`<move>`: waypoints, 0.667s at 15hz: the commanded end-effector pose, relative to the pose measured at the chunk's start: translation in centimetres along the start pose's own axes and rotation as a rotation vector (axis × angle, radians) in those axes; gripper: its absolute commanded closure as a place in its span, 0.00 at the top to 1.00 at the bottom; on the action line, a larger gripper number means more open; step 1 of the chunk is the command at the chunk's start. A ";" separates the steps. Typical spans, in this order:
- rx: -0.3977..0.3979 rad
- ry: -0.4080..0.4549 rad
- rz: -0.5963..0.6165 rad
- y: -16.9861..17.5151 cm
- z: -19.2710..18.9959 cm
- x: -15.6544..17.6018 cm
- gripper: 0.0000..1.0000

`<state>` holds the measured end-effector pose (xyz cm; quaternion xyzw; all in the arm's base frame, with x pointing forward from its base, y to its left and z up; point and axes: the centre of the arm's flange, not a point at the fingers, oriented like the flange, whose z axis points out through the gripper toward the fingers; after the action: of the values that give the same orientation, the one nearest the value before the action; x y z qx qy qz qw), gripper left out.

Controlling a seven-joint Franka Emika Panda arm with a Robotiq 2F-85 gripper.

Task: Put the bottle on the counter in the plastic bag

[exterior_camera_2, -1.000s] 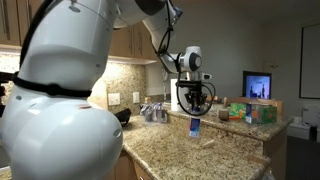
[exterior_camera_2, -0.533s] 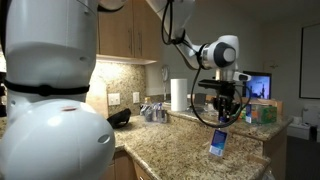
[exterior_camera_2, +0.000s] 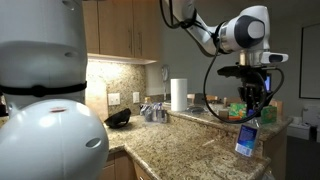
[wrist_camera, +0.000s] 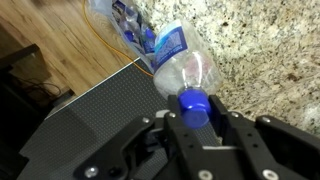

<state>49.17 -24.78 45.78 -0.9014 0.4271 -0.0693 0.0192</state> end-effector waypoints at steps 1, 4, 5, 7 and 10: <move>0.000 0.000 0.002 -0.1 0.0 -0.1 0.33; -0.008 0.012 0.083 0.3 0.5 2.3 0.08; -0.019 -0.006 0.128 1.1 0.9 3.9 0.08; -0.035 -0.020 0.244 3.6 1.7 7.0 0.09; -0.070 -0.027 0.371 6.4 4.7 10.3 0.09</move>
<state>49.32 -33.10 43.77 -0.8431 0.5346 -0.0578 0.0071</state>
